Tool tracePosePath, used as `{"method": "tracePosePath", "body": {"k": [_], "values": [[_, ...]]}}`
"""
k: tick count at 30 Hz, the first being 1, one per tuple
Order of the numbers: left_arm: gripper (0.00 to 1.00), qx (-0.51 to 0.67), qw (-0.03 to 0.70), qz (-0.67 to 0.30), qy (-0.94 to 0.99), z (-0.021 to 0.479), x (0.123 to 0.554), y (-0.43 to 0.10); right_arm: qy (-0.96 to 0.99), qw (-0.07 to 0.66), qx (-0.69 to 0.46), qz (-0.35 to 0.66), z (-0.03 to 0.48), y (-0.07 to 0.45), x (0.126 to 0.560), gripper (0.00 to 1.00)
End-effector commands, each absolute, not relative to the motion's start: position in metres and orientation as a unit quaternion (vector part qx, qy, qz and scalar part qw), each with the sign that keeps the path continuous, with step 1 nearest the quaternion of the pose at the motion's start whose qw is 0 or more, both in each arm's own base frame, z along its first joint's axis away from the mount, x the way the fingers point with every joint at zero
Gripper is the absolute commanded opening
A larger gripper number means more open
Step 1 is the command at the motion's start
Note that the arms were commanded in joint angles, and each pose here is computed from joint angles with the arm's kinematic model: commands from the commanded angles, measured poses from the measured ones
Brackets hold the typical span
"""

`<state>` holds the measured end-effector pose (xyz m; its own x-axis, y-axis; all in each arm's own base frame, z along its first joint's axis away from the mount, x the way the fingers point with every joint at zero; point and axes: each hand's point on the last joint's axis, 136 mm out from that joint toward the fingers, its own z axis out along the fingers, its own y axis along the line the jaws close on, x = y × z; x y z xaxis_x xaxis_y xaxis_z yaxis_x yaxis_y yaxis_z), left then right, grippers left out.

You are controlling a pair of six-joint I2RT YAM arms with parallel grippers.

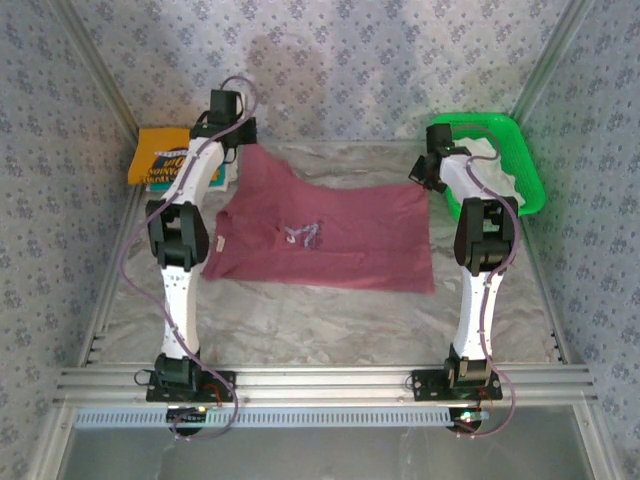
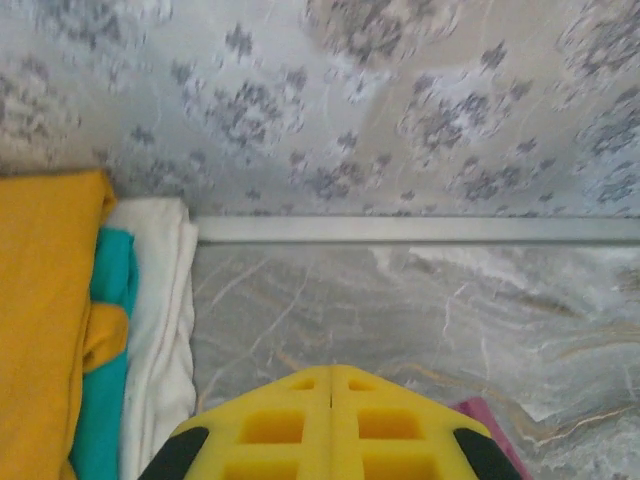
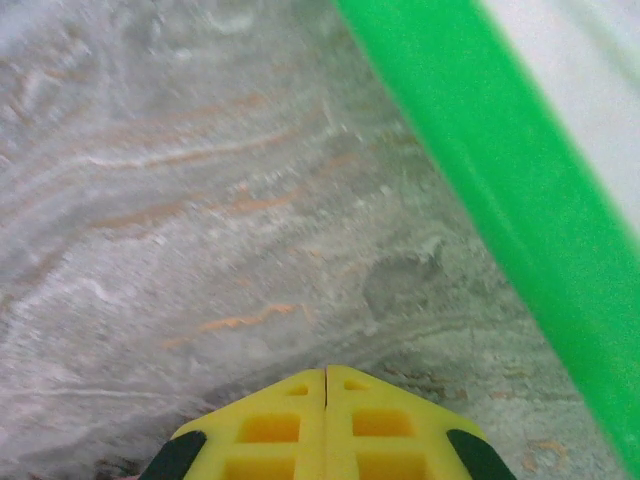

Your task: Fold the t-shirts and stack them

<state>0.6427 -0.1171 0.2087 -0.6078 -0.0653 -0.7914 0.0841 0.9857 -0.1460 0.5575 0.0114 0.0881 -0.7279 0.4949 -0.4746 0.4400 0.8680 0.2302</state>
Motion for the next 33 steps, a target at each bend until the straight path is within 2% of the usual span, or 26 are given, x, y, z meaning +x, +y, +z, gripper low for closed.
{"method": "tracePosePath", "body": {"k": [1,10,15,20,33], "values": [[0.00,0.029,0.418,-0.081,0.904,0.214,0.629,-0.123,0.920,0.285,0.263,0.064,0.100,0.009,0.567,0.00],[0.00,0.026,0.461,-0.069,0.884,0.207,0.572,-0.102,0.924,0.311,0.214,0.058,0.105,0.012,0.568,0.00],[0.00,0.021,0.465,-0.052,0.883,0.208,0.558,-0.076,0.919,0.337,0.196,0.052,0.122,0.010,0.562,0.00],[0.00,0.023,0.474,-0.051,0.879,0.218,0.543,-0.072,0.914,0.357,0.183,0.055,0.130,0.014,0.549,0.00],[0.00,-0.009,0.449,-0.021,0.893,0.180,0.502,-0.054,0.914,0.360,0.183,0.029,0.125,0.013,0.510,0.00]]}}
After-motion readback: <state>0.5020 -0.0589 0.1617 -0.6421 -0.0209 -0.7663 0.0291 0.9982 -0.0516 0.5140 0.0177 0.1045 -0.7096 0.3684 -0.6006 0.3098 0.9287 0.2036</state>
